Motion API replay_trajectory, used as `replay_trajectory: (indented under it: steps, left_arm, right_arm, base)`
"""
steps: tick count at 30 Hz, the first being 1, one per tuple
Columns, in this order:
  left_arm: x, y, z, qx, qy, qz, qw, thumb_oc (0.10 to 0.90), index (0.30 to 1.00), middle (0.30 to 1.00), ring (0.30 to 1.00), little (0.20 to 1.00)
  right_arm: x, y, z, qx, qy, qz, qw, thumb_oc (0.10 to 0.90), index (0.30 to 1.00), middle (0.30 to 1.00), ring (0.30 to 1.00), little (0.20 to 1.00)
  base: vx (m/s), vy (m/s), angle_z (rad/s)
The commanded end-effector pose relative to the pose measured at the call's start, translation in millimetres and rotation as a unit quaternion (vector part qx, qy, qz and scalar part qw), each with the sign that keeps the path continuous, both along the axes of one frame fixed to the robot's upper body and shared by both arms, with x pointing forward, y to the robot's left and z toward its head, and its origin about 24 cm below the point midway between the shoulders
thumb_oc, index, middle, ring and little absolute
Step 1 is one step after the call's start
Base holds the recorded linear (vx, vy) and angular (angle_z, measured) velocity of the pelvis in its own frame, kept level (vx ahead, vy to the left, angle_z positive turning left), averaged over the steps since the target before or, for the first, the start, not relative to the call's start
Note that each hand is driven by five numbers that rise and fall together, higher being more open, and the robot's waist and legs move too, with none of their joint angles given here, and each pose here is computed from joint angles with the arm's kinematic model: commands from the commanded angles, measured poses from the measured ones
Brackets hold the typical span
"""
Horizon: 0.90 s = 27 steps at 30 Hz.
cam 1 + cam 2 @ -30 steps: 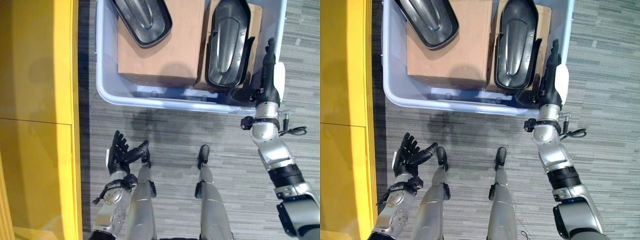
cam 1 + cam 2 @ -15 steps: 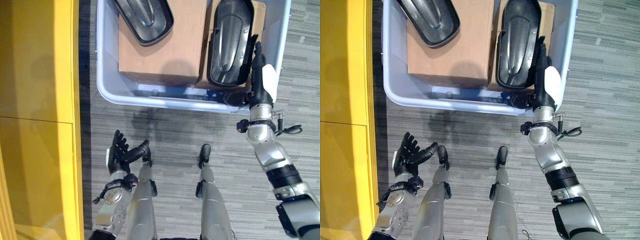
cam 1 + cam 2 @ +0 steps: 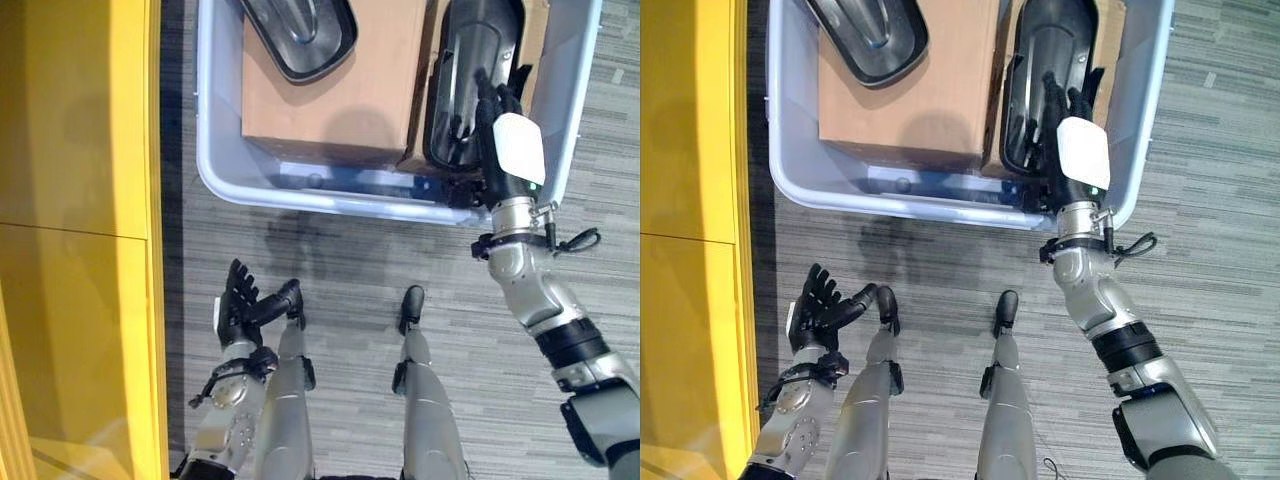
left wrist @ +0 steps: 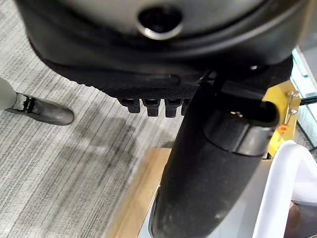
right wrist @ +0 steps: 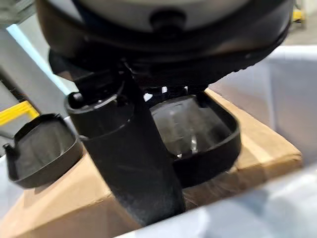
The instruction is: Move parts from the plastic box to the shelf.
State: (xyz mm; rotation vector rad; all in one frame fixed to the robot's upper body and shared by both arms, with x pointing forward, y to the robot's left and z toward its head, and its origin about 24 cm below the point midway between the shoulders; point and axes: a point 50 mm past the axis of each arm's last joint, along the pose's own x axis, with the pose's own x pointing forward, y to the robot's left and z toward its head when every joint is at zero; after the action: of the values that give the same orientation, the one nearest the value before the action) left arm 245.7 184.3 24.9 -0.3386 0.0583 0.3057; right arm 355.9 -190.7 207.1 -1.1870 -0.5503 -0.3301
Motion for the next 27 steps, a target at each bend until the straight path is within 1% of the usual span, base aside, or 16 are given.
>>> replay_trajectory:
  steps: [1, 9, 11, 17, 27]
  left_arm:
    - [-0.1, 9.8, 27.1, 0.042, -0.078, 0.008, 0.996, 0.9, 1.0, 1.0, 1.0, 1.0]
    - [3.0, 7.7, 30.4, 0.043, -0.087, -0.001, 0.995, 0.9, 1.0, 1.0, 1.0, 1.0]
    - [4.2, 6.7, 30.5, 0.042, -0.088, -0.002, 0.995, 0.9, 1.0, 1.0, 1.0, 1.0]
    - [7.8, 3.7, 31.4, 0.036, -0.09, -0.005, 0.995, 0.9, 1.0, 1.0, 1.0, 1.0]
    - [8.3, 1.1, 29.5, 0.03, -0.088, -0.007, 0.996, 0.9, 1.0, 1.0, 1.0, 1.0]
  right_arm:
    - [1.1, 2.1, 48.3, -0.071, -0.088, -0.005, 0.994, 0.9, 1.0, 1.0, 1.0, 1.0]
    - [7.8, 5.7, 41.0, -0.131, -0.064, -0.017, 0.989, 0.9, 1.0, 1.0, 1.0, 1.0]
    - [10.3, 5.7, 36.4, -0.135, -0.052, -0.019, 0.989, 0.9, 1.0, 1.0, 1.0, 1.0]
    - [18.0, -1.6, 19.3, -0.096, -0.012, -0.034, 0.995, 0.9, 1.0, 1.0, 1.0, 1.0]
    - [29.2, -20.8, -0.6, -0.06, 0.045, -0.077, 0.994, 0.9, 1.0, 1.0, 1.0, 1.0]
  base:
    - [0.0, 0.0, 0.0]
    - [0.0, 0.0, 0.0]
    - [0.0, 0.0, 0.0]
    - [0.0, 0.0, 0.0]
    - [0.0, 0.0, 0.01]
